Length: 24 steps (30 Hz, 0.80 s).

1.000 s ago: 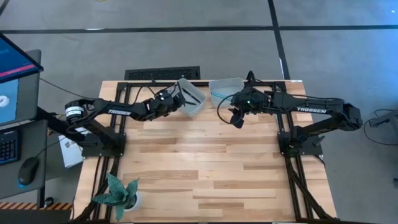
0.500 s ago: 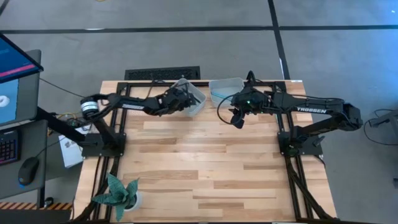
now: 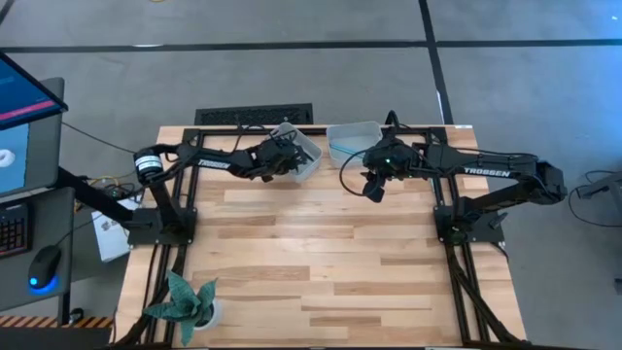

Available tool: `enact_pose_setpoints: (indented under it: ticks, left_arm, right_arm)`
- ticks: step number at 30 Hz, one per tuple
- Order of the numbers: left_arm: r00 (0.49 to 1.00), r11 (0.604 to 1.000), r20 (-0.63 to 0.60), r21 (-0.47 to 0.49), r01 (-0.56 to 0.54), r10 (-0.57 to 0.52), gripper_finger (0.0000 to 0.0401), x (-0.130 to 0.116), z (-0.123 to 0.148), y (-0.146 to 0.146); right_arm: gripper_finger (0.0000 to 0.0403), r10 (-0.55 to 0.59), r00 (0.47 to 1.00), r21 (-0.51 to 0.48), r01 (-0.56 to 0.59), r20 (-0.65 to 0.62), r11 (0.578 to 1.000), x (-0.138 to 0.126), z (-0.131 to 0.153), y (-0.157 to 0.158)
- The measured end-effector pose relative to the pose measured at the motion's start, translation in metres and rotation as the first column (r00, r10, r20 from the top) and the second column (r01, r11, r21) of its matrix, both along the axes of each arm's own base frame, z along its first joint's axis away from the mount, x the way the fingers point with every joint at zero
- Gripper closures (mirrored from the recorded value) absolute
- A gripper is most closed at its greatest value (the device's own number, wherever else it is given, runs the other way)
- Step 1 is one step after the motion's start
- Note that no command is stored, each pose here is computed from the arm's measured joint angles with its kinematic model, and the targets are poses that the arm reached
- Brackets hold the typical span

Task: Sort pens & pencils
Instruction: Put the black pen into the left gray bin

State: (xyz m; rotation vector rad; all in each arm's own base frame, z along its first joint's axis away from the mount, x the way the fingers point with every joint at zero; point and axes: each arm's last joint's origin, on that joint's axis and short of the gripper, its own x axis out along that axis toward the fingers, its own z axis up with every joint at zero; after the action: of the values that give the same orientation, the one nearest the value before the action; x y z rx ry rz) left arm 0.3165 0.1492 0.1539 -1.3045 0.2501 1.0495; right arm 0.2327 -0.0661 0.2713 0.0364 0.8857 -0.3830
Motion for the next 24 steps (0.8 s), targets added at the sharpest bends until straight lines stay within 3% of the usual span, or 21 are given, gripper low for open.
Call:
enact_pose_setpoints:
  ticks: [12,24]
  left_arm:
    - [0.997,0.997,0.038,0.021,-0.069,0.068,0.0366,0.0011,0.0024,0.0017]
    - [0.997,0.993,0.051,0.1,-0.061,0.056,0.0366,0.0059,0.0067,-0.0011]
  right_arm:
    - [0.0257,0.0,1.0,0.001,0.0,-0.002,1.0,-0.0002,-0.0001,0.0]
    - [0.0257,-0.001,1.0,0.001,0.001,-0.003,1.0,-0.0003,-0.0002,0.0]
